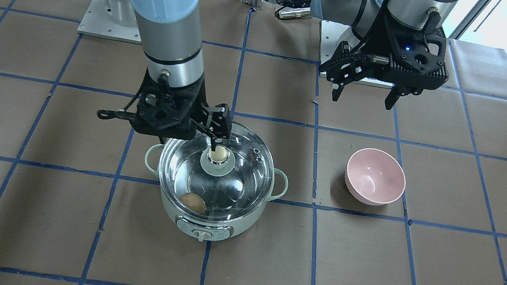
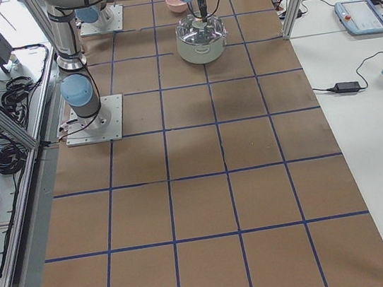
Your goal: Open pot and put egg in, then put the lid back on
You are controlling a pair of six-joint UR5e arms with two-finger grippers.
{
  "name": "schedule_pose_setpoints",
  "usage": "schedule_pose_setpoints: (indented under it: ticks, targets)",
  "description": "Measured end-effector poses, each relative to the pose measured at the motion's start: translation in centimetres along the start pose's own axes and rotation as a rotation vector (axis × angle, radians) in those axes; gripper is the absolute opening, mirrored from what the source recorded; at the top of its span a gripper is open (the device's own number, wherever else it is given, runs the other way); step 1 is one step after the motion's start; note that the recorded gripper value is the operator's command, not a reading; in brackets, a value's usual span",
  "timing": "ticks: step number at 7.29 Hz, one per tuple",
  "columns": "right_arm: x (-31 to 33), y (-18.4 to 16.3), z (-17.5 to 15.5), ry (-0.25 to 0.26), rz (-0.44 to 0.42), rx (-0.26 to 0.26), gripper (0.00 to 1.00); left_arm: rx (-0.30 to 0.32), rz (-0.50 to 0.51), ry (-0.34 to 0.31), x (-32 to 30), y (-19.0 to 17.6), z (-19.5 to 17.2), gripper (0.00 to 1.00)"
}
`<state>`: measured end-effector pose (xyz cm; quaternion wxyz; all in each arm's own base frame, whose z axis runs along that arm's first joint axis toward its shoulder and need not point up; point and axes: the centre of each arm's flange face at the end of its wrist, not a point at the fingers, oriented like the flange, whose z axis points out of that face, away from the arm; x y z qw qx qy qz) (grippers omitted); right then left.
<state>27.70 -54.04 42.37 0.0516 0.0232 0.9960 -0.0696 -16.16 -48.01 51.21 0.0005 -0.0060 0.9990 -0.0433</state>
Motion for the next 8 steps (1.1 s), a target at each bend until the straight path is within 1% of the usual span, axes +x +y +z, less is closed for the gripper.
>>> schedule_pose_setpoints:
  ticks: [1,3,4,6,8]
  targets:
    - [3.0,0.5,-3.5,0.009,-0.002,0.004,1.0,0.0,0.0,0.0,0.0,0.0,0.0,1.0]
    - [8.8,2.8,-10.2,0.068,-0.042,0.01,1.0,-0.001,0.0,-0.001,0.0,0.0,0.0,1.0]
    - [11.0,3.7,-11.9,0.088,-0.068,0.004,1.0,-0.004,0.001,-0.001,0.0,0.1,0.0,1.0]
    - [12.9,4.5,-11.1,0.096,-0.085,-0.033,1.0,-0.003,0.0,-0.001,0.0,0.1,-0.1,1.0]
    - [13.3,4.7,-10.4,0.101,-0.09,-0.046,1.0,-0.013,-0.002,0.0,-0.1,0.0,-0.5,1.0]
